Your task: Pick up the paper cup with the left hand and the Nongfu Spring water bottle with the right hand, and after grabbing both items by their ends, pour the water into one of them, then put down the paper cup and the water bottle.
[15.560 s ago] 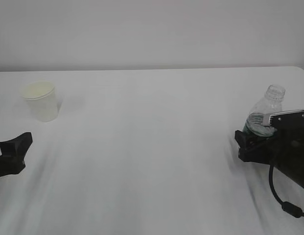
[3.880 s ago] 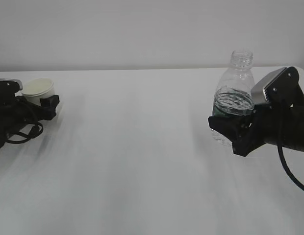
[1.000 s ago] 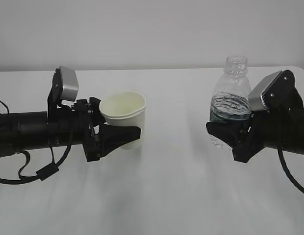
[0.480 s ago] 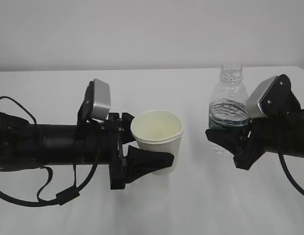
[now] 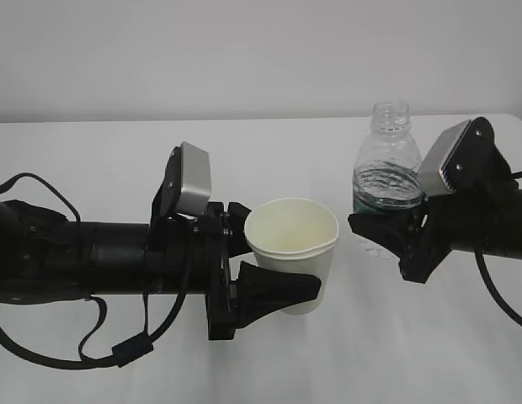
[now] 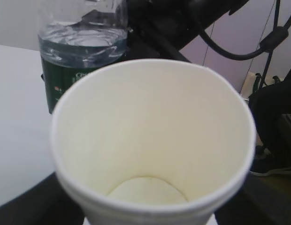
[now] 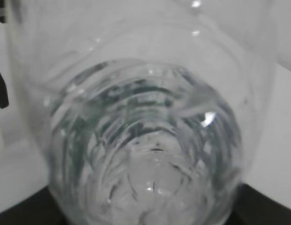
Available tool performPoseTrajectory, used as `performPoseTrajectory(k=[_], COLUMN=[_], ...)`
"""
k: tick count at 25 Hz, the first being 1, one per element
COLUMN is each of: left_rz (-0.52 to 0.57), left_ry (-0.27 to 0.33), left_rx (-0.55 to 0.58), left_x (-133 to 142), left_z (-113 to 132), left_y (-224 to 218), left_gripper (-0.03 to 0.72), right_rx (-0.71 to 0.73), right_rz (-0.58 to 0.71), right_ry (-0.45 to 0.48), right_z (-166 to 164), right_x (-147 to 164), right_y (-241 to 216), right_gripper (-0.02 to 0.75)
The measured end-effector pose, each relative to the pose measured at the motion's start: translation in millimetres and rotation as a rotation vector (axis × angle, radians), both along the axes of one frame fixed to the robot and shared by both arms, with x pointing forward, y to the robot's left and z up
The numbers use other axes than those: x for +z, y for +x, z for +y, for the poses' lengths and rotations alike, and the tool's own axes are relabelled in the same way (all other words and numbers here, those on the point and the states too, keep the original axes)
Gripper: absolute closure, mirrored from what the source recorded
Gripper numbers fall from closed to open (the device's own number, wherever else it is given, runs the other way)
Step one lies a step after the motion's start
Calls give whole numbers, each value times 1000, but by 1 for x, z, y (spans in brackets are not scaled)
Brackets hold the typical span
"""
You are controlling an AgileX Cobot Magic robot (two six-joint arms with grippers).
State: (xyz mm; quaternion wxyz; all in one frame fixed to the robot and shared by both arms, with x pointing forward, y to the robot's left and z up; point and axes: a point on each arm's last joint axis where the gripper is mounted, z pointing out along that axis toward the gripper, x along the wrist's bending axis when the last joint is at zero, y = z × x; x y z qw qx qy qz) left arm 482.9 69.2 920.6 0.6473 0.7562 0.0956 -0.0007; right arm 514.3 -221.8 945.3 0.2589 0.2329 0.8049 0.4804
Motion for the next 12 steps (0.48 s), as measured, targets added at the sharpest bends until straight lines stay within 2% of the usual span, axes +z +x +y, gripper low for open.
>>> performPoseTrajectory(k=[7, 12], left_rz=[2, 3], left_ry=[32, 50], left_rx=[16, 24], left_x=[-3, -4], left_z=[1, 1], left_y=[1, 2], left_gripper=[162, 162], right_rx=[40, 89], right_rz=[-27, -41], right_ry=[-16, -49], right_z=[3, 19], right_x=[6, 10], right_y=[5, 7], right_gripper=[316, 316])
